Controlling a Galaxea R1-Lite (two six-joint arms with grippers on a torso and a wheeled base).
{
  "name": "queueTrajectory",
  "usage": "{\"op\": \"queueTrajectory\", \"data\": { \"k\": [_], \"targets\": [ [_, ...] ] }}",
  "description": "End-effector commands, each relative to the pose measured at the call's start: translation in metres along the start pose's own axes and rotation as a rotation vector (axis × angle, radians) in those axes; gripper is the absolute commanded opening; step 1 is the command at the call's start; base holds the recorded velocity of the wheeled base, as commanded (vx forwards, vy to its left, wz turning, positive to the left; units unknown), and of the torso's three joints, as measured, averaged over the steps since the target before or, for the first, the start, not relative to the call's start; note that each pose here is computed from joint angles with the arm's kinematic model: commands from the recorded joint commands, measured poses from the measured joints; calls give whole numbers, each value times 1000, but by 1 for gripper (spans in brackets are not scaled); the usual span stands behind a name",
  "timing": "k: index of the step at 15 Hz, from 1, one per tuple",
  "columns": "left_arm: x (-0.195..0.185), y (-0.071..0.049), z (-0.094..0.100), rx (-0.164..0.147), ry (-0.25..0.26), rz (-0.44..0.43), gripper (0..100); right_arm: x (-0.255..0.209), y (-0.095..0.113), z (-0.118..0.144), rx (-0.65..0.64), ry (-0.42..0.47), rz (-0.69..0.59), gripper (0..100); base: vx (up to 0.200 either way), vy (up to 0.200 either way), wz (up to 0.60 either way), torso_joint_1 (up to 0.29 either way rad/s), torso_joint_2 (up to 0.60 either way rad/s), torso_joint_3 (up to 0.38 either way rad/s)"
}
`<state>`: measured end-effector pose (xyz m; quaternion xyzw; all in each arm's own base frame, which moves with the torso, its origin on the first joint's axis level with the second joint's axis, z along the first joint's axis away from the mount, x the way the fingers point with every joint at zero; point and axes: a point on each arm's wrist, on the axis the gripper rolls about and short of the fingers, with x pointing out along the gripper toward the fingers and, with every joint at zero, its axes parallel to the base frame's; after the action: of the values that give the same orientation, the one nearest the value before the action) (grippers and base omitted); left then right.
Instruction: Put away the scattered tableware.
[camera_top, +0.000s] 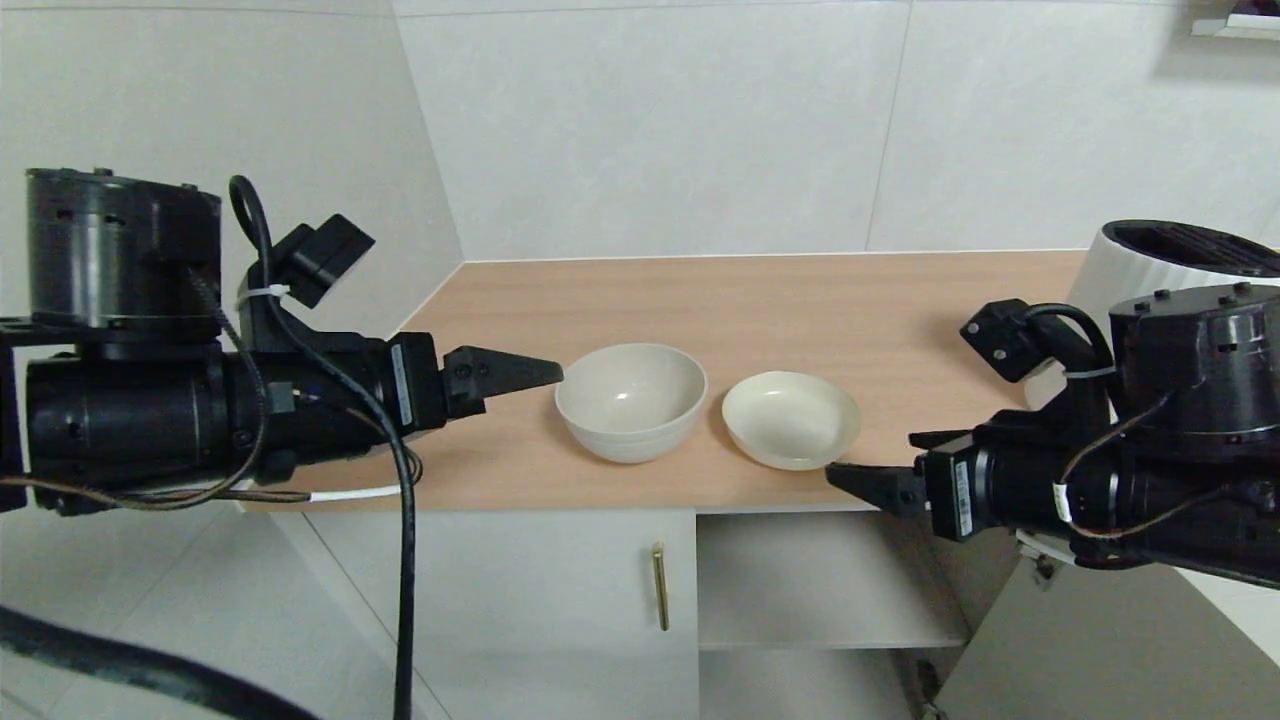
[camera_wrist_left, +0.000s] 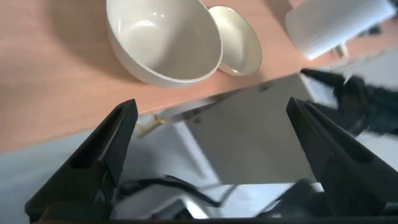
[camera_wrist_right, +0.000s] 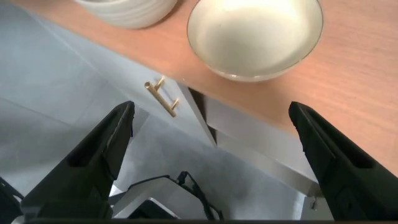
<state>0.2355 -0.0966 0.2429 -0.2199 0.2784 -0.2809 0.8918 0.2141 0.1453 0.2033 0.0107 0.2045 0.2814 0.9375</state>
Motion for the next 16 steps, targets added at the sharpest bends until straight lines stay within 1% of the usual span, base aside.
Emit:
{"op": "queueTrajectory", "data": {
  "k": [1,2,3,4,6,7,8,9,10,11,12,14,15,16],
  "targets": [
    [16,5,3,-62,34,19,100,12,-1,9,29,3,-28,100,0,0,0,0,0,0],
    [18,5,5,-89,43,26,100,18,-2,14,77,21,-78,100,0,0,0,0,0,0],
    [19,5,5,-102,50,32,100,21,-2,16,99,35,-103,100,0,0,0,0,0,0],
    [26,8,7,-135,53,72,100,31,-3,24,177,64,-165,100,0,0,0,0,0,0],
    [39,14,8,-168,43,136,100,41,-6,31,267,59,-195,100,0,0,0,0,0,0],
    [47,18,7,-181,46,165,100,47,-11,32,284,53,-236,100,0,0,0,0,0,0],
    [52,21,6,-193,53,176,100,52,-15,32,288,48,-269,100,0,0,0,0,0,0],
    [58,23,6,-214,61,181,100,55,-17,32,293,46,-287,100,0,0,0,0,0,0],
    [64,25,6,-241,64,184,100,55,-16,32,296,48,-285,100,0,0,0,0,0,0],
    [67,26,7,-260,65,186,100,56,-16,31,297,49,-287,100,0,0,0,0,0,0],
    [77,29,6,-305,75,195,100,55,-16,32,297,46,-285,100,0,0,0,0,0,0],
    [84,28,2,-317,90,194,100,54,-16,33,298,41,-285,100,0,0,0,0,0,0],
    [85,29,3,-315,84,199,100,54,-16,33,298,42,-283,100,0,0,0,0,0,0],
    [90,31,2,-313,67,227,100,54,-16,33,298,42,-283,100,0,0,0,0,0,0]
  ]
}}
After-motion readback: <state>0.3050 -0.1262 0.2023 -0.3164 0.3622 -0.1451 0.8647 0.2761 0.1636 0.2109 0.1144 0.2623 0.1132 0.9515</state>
